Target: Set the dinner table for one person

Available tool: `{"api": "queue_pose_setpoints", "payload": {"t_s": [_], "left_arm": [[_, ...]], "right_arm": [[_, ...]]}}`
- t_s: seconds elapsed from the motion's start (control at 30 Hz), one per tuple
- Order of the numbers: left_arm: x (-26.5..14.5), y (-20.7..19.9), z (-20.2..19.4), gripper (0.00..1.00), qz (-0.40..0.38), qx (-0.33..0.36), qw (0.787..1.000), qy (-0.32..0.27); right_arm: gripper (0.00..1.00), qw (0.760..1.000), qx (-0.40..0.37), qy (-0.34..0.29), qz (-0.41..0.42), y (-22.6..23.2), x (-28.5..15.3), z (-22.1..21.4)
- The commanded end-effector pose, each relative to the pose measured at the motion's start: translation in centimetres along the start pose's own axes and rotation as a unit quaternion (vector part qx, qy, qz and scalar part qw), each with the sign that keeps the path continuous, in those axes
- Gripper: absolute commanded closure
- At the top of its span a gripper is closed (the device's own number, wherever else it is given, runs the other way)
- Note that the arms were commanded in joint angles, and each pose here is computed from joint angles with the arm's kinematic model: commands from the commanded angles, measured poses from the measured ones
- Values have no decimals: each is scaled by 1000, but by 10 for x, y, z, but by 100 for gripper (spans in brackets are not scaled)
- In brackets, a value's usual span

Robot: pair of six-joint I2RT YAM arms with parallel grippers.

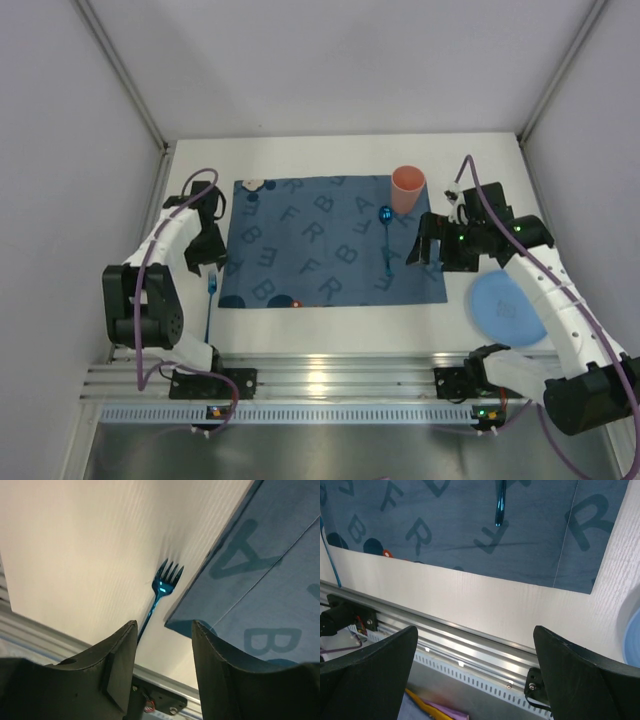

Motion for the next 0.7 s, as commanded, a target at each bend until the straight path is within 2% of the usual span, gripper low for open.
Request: {"api": "queue_pose_setpoints", "payload": {"t_s": [0.0,0.17,0.33,0.67], "left_arm": [[9,-4,17,47,-23,48,997,-49],[21,-8,22,39,-36,68,995,-68],[38,-4,21,36,-17,57,997,-48],[63,-1,17,39,-15,42,999,-22]], "right_arm": [[0,999,-24,-24,19,8,-3,10],[0,999,-23,-20,12,7,-1,11],[0,1000,-24,-17,7,7,1,15],[0,1000,-23,-12,-3,9,4,24]]}}
Point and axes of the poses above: each gripper's point midway between its finger pads, its own x axis out along the fingers, its own y axis along the line the jaws close on, z = x × y, the point moved 9 cm from there along -x, back along the fingers, and after that the axes turned 1 degree about x, right-handed, at the moved point
